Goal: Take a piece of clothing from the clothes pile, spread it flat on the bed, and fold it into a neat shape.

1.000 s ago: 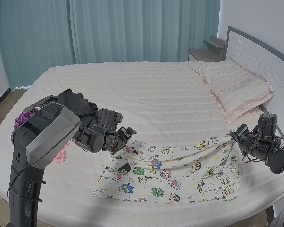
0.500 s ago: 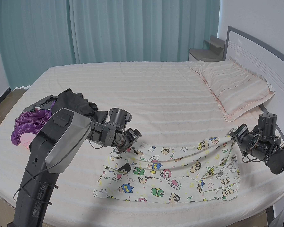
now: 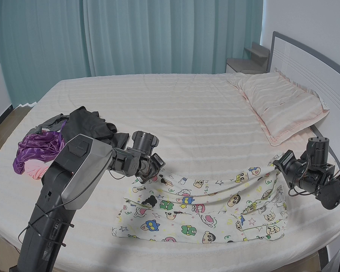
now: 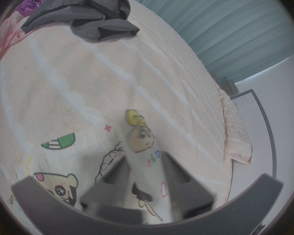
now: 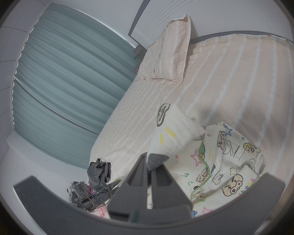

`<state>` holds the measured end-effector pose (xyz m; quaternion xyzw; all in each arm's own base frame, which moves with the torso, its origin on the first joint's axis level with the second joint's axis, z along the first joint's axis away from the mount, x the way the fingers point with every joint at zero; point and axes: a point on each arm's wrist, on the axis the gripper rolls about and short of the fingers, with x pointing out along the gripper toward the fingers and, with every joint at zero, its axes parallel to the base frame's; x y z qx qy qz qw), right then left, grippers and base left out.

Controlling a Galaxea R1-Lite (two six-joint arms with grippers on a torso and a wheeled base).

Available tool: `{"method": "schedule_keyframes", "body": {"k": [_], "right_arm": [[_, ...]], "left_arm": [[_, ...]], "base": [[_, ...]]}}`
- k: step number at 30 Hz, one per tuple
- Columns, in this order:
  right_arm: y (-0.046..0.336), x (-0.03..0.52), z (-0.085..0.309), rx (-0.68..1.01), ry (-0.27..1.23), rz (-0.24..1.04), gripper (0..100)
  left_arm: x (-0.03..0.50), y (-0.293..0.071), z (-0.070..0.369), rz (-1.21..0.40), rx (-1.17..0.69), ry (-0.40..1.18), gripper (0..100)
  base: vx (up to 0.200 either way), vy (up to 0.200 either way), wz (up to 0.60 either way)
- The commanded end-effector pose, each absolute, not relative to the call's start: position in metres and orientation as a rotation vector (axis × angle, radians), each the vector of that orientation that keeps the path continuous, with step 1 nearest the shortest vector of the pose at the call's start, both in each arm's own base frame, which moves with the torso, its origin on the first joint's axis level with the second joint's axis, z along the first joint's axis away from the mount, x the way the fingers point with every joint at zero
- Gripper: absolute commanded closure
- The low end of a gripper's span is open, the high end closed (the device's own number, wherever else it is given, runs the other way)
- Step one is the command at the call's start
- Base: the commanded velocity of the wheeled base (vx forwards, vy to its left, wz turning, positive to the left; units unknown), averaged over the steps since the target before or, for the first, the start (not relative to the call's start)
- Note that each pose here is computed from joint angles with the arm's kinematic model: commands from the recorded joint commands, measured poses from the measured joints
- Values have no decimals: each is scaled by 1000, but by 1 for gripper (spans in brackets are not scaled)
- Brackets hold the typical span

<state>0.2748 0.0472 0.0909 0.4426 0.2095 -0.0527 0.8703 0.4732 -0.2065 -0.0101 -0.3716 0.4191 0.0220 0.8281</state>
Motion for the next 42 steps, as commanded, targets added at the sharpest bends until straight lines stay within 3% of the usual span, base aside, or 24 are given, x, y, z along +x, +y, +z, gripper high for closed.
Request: {"method": "schedule_keyframes", "body": {"k": [1, 18, 25, 33, 34, 42], "right_arm": [[48, 277, 87, 924, 450, -116, 100], [51, 313, 87, 908, 404, -97, 100], [52, 324, 89, 900, 382, -88, 100], [47, 324, 87, 893, 383, -106, 100], [46, 324, 86, 893, 385, -111, 100], [46, 316, 81, 853, 415, -104, 100]], "left_arm": [[477, -199, -3, 83, -804, 852, 100], [472, -163, 70, 123, -931, 730, 100], [469, -163, 73, 138, -932, 721, 100], [458, -159, 48, 124, -893, 894, 100], [458, -158, 47, 105, -901, 914, 0], [460, -157, 25, 45, -838, 977, 0]], "base": [[0, 0, 0], [0, 0, 0], [0, 0, 0], [0, 0, 0], [0, 0, 0], [0, 0, 0]]}}
